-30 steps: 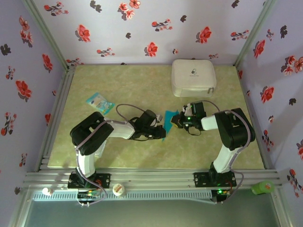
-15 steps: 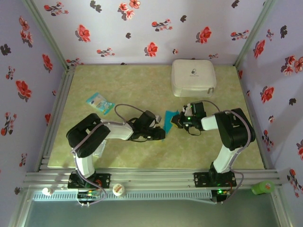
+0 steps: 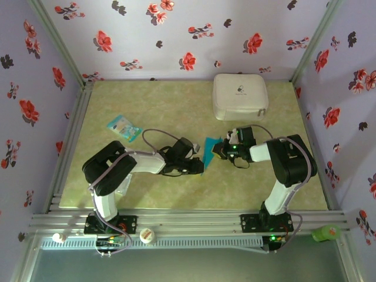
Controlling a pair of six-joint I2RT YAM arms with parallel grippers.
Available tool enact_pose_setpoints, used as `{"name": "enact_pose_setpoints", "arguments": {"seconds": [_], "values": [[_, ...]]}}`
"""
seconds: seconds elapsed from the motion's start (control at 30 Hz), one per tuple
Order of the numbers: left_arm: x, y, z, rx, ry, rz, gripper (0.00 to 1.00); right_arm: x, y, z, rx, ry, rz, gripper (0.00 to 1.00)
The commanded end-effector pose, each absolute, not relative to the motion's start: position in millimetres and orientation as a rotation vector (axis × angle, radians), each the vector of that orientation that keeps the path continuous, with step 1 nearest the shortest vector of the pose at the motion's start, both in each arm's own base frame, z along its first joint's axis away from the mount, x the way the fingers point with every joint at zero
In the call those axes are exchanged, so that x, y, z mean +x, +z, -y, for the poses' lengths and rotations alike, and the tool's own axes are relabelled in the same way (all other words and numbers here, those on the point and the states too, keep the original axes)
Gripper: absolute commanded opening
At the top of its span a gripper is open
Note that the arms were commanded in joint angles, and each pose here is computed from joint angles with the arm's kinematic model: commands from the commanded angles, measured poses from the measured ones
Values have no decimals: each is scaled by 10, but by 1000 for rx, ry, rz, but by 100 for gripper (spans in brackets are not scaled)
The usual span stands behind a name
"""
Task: Fold a paper plane with a square sheet of paper (pick it up from the middle)
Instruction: Fold the wing for the fifth time at the center of the table.
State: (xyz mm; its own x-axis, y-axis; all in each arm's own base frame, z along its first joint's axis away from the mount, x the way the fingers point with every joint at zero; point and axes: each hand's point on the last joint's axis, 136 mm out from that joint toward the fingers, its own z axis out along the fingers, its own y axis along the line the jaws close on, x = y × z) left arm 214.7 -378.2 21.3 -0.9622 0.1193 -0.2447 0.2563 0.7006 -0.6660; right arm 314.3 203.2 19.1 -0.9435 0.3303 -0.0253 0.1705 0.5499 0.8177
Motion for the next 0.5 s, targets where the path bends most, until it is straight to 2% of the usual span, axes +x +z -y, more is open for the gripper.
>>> {"name": "enact_pose_setpoints", "arguments": {"seconds": [0.0,0.27,0.47], "values": [[2026,-40,3636,309,-1000,-2828,13,2971,-49,-1897,504,1223,-2708,8],[1966,-20,3606,301,-1023,-2817,11,2957,-71,-1865,515,1189,-2722,8],[2011,197,3674,318,-1083,-2741,20,2985,-76,-1836,534,1159,-2719,7]]}}
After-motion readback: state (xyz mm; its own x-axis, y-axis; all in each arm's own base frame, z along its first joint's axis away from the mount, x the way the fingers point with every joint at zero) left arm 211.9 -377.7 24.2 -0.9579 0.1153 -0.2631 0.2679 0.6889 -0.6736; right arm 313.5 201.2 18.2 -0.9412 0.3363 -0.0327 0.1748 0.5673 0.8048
